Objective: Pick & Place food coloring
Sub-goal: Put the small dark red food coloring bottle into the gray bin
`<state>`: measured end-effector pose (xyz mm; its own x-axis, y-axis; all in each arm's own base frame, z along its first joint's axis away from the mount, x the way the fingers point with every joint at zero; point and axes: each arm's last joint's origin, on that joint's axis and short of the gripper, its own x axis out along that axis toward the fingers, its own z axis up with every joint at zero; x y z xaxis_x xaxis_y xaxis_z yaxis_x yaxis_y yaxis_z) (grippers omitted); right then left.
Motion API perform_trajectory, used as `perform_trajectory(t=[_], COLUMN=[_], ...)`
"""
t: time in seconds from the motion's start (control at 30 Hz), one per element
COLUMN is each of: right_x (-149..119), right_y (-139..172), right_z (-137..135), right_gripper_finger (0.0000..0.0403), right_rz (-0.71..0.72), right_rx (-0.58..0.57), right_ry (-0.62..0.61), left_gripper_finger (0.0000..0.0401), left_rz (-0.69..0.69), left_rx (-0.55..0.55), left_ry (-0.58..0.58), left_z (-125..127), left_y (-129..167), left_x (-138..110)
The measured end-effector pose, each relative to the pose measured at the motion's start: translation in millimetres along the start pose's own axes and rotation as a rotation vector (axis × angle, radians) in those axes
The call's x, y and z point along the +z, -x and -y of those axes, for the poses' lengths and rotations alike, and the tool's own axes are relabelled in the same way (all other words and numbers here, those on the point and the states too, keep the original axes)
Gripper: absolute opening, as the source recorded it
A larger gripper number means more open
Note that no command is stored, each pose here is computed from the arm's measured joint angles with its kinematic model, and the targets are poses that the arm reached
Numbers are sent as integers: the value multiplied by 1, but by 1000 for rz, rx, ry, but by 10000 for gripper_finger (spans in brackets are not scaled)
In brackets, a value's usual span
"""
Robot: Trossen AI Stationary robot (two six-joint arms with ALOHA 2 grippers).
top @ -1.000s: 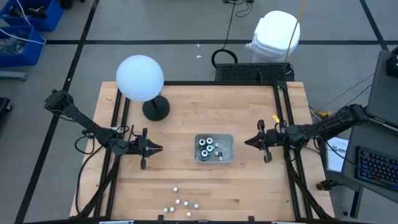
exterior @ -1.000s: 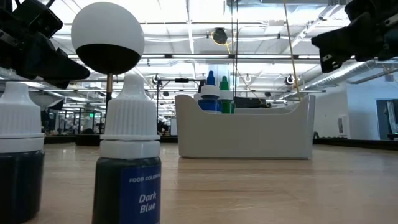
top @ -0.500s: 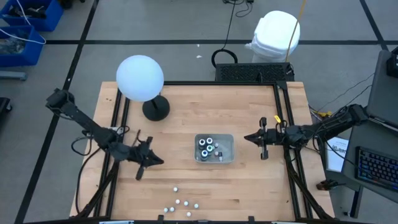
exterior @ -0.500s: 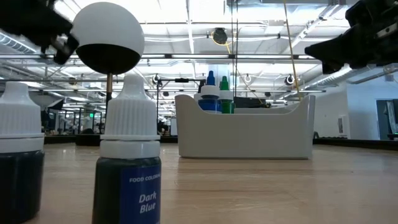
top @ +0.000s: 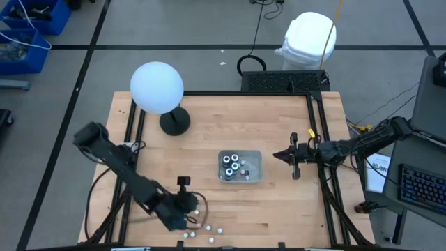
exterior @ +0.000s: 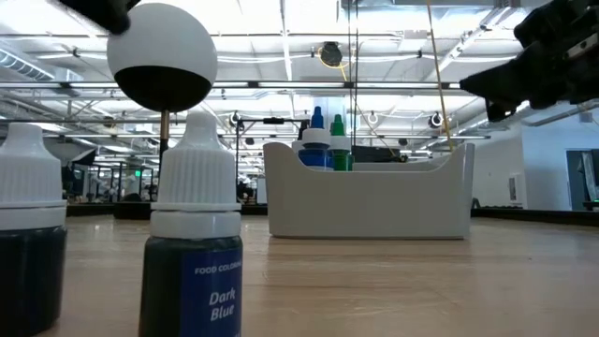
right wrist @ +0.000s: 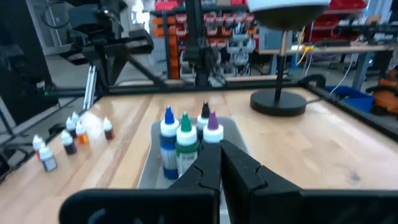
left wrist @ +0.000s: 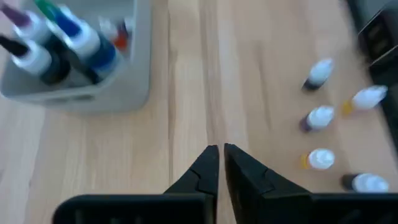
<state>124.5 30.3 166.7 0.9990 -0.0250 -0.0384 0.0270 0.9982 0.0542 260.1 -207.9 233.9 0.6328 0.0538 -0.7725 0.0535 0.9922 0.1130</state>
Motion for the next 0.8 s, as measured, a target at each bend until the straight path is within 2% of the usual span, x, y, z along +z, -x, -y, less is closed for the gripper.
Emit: perform_trajectory(t=[0.23,0.47,0.63,0.8], right_x=[-4,-4,-4,-4], right_y=[0,0,0,0], right_z=[-4,-5,-6,-6], right_gripper_finger=[0,0,0,0], right_rz=[-33,-35,-37,-37], right_rx=[30,42,41,41], right_ry=[-12,-8,-4,-8], left_gripper_finger=[113,201,226,227], left_rz=[-281,-333,-331,-366], left_rx=[-54,-146,-155,-136], left_ry=[-34,-148,-222,-211], left_z=[23,35,33,27], left_y=[-33,-53,-54,-58], left_x=[12,23,23,21])
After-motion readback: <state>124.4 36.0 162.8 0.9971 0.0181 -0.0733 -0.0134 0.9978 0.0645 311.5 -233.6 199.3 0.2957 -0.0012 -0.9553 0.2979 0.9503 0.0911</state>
